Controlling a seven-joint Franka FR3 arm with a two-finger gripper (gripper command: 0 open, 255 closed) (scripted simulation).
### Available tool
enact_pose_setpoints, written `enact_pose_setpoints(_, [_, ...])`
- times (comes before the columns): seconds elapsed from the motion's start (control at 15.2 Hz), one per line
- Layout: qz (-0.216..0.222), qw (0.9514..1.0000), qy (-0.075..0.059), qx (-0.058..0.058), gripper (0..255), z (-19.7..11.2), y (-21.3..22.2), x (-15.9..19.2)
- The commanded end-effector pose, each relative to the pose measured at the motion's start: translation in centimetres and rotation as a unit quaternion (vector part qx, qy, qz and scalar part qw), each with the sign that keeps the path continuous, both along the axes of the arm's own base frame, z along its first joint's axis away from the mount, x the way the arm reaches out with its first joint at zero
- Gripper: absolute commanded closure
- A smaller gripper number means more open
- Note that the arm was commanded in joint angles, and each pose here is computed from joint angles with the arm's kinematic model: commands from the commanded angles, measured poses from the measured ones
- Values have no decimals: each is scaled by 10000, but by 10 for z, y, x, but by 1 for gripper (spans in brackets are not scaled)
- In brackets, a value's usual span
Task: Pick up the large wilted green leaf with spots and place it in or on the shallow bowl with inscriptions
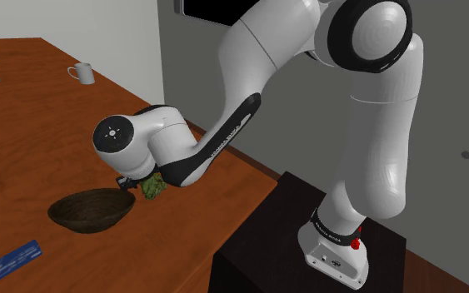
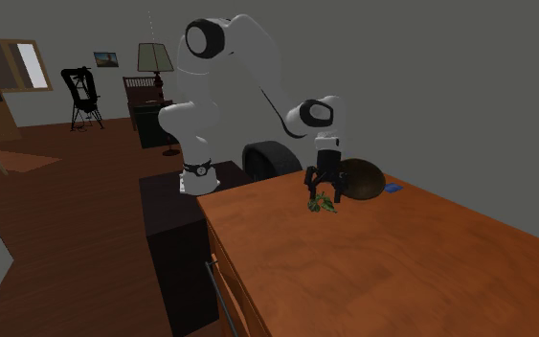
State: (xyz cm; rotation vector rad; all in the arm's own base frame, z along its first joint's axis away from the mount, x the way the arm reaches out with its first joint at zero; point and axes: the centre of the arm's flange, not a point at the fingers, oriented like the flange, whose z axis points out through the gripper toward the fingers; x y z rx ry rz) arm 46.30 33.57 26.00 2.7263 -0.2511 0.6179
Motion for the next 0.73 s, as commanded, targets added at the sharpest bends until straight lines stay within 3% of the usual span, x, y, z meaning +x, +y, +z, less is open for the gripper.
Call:
enact_pose_setpoints(0.0, [13, 10000, 5, 3, 0, -6, -1, 1])
enact_pose_setpoints(0.46, [13, 10000, 4, 3, 0, -6, -1, 1])
enact_pose_setpoints(0.53, [12, 10000, 4, 3, 255, -6, -1, 1])
enact_pose_setpoints(0.66, [12, 10000, 4, 3, 255, -6, -2, 1])
